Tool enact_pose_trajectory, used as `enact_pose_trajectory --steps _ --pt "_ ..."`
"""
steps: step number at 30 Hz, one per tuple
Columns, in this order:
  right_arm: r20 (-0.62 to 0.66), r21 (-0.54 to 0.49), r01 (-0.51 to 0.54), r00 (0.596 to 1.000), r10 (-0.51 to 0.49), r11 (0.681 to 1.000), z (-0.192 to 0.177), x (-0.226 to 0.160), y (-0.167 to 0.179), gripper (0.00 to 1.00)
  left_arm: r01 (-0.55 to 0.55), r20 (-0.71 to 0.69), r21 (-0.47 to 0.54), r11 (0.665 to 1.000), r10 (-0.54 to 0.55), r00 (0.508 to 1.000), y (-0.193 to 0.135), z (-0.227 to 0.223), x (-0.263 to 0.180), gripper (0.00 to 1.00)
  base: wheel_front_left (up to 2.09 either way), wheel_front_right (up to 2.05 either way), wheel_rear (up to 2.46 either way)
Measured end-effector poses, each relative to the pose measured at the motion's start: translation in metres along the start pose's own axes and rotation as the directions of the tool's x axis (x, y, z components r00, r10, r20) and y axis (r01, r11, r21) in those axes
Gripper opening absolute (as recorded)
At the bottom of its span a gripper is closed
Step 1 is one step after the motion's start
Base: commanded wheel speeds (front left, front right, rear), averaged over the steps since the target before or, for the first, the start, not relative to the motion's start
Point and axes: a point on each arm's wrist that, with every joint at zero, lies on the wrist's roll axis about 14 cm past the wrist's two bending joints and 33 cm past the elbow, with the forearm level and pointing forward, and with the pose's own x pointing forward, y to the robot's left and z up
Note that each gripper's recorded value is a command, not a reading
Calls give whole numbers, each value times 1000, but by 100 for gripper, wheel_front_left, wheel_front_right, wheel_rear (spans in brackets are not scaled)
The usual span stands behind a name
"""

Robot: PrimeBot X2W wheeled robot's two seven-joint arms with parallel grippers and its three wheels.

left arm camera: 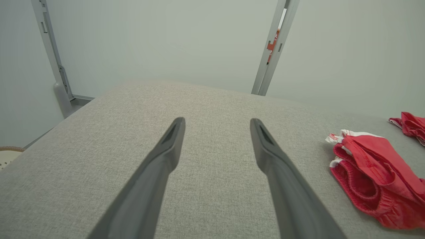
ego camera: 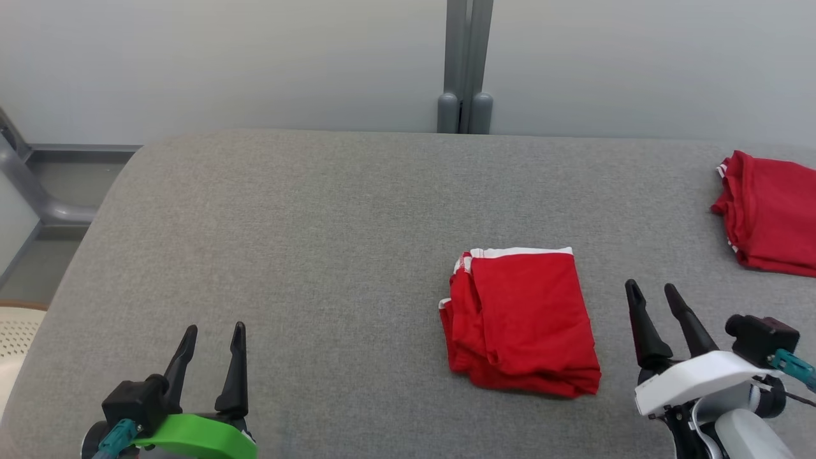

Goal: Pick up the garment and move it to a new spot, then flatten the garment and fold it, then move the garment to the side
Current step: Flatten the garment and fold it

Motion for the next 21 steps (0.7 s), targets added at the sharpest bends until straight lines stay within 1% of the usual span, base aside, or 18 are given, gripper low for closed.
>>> enact_pose_trajectory --steps 6,13,21 --pt "75 -67 65 995 -60 996 20 -26 -17 100 19 9 -3 1000 -19 1000 -6 3 8 100 0 0 0" --pt "129 -167 92 989 -71 982 36 -49 -20 100 34 2 7 999 -34 999 -10 0 12 100 0 0 0" --pt "158 -195 110 984 -80 974 42 -68 -17 100 51 7 11 999 -51 999 -17 1 14 100 0 0 0"
